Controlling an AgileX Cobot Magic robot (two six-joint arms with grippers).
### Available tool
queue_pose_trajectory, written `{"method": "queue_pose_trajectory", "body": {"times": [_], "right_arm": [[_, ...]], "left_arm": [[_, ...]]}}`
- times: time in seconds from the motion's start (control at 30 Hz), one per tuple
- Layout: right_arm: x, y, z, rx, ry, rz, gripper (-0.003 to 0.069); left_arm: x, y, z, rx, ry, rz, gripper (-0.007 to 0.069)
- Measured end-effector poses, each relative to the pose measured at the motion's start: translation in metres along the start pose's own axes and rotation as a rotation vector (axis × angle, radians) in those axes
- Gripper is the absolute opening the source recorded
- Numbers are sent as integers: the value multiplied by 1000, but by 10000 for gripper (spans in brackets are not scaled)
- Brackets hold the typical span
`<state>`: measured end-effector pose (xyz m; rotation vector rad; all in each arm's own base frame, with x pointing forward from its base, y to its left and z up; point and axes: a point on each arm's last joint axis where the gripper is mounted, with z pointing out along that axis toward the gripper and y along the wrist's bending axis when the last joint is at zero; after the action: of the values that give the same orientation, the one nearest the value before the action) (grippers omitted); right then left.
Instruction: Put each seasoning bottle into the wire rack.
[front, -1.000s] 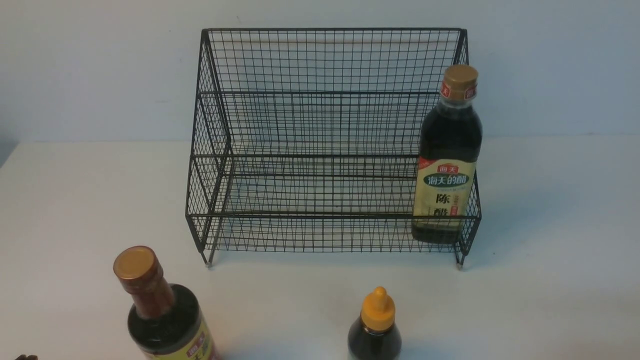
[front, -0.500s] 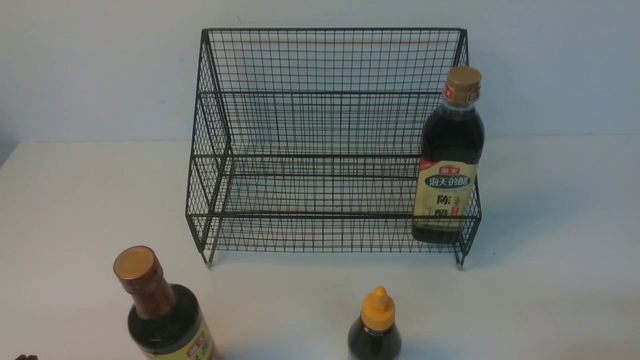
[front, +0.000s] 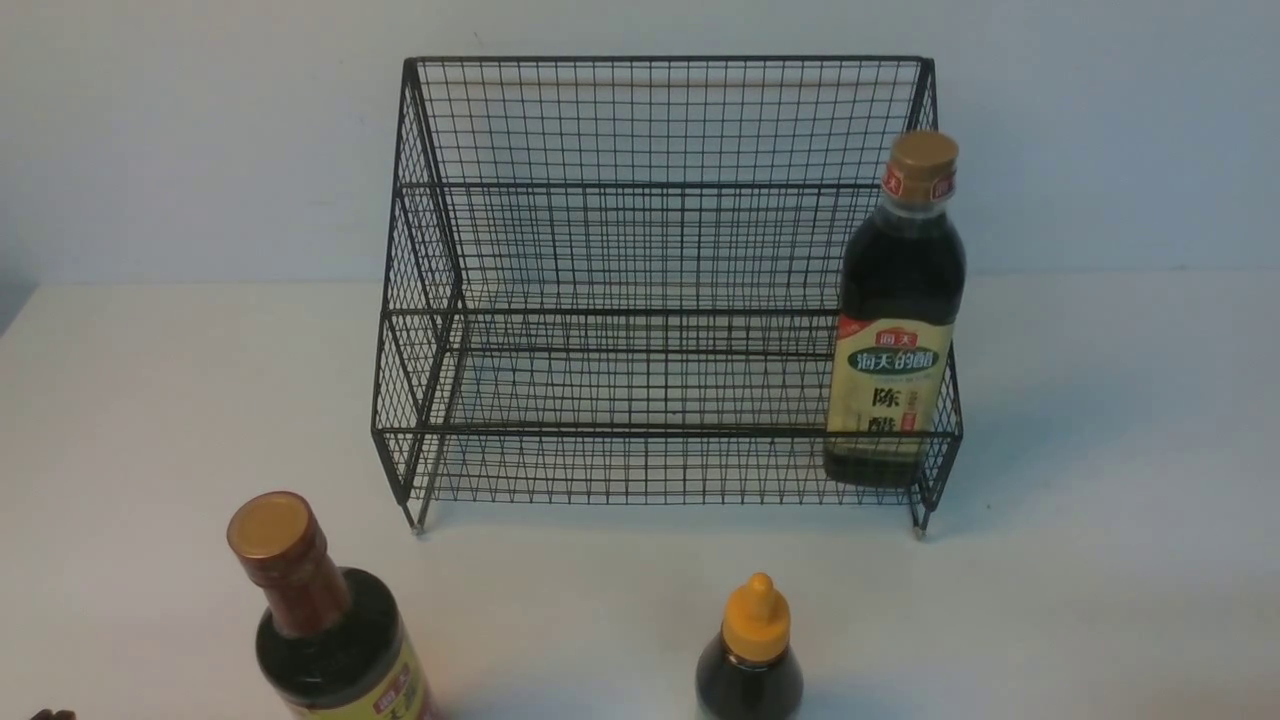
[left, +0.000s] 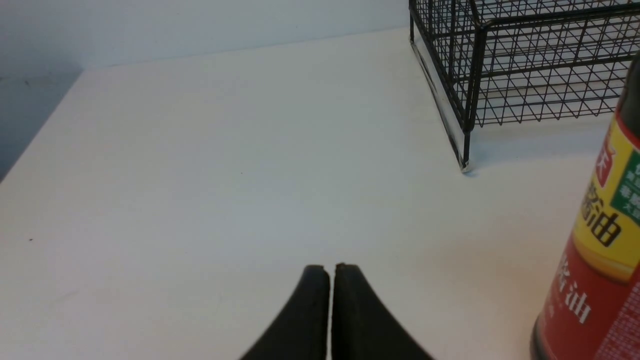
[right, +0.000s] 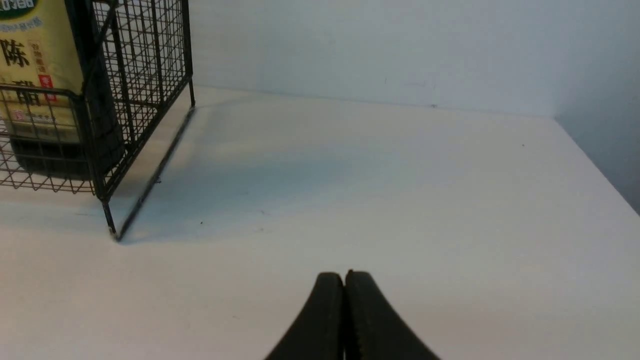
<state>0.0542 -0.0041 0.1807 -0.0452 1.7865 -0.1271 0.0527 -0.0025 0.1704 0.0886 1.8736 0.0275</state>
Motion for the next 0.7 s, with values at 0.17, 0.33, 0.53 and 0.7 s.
{"method": "queue_pose_trajectory", "body": {"times": [0.17,0.33,0.53,0.7], "right_arm": [[0,0,0,-5,-1,-1,-15],[0,4,0,-64,-8,-14,-15],[-1,5,0,-90,-11,-27,-15],[-1,5,0,-91,-11,-28,-15]], "left_arm": [[0,0,0,0,0,0,-4],[0,0,0,0,0,0,-4],[0,0,0,0,0,0,-4],[0,0,0,0,0,0,-4]]}}
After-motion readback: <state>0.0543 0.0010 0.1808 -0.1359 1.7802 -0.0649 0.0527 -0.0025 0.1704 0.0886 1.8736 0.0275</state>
